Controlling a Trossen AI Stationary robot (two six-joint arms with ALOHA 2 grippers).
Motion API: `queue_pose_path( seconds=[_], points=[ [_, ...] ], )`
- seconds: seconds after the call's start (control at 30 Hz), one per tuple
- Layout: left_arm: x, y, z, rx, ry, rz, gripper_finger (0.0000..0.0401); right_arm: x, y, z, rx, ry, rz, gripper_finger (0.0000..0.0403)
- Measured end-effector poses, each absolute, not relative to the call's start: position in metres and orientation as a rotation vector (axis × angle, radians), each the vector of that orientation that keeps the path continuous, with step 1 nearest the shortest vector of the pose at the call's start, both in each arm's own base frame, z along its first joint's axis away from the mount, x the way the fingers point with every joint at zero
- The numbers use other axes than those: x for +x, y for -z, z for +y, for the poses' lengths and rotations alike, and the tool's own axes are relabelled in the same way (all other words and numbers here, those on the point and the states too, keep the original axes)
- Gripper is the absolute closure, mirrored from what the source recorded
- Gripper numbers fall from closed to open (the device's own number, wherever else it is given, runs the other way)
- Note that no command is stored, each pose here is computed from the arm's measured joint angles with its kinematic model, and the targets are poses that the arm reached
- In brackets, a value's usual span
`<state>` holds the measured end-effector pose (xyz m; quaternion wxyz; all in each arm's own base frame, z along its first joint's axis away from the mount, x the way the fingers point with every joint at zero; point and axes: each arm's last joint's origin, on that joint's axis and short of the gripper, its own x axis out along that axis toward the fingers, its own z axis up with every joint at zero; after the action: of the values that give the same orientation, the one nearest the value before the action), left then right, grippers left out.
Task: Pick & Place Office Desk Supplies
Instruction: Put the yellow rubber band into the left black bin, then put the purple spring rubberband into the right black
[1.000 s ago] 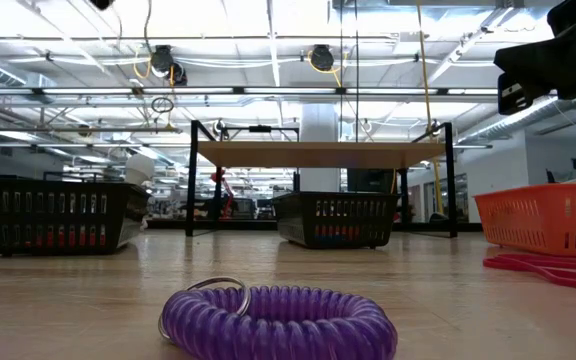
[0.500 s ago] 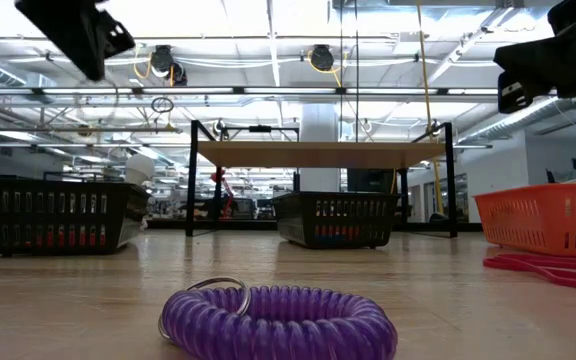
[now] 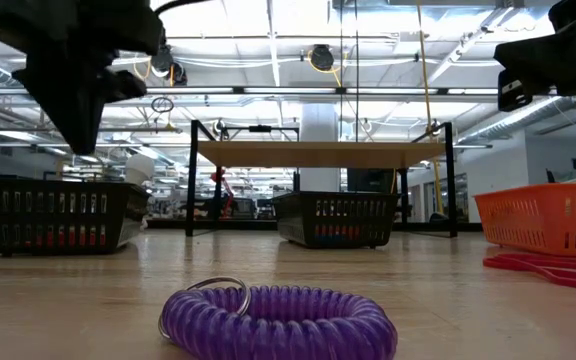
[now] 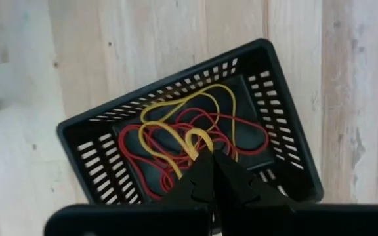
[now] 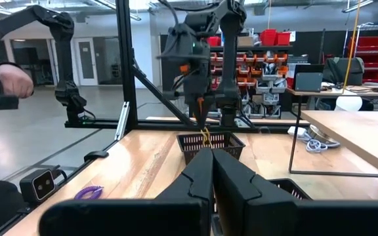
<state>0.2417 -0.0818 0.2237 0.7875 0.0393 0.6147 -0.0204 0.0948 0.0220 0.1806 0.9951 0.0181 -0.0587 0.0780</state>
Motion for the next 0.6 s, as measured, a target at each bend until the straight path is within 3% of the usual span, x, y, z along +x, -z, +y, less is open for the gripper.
queue_pose_path(
  seconds=[0.37, 0.6],
  points=[
    [0.252, -0.202, -0.087, 0.072, 0.072, 1.418, 0.0395, 0.095, -0.181, 0.022, 0.036, -0.156, -0.118, 0.0401],
    [0.254, -0.204, -0.09, 0.002, 0.155, 1.39, 0.032, 0.095, -0.181, 0.022, 0.036, -0.156, -0.118, 0.0401]
  ],
)
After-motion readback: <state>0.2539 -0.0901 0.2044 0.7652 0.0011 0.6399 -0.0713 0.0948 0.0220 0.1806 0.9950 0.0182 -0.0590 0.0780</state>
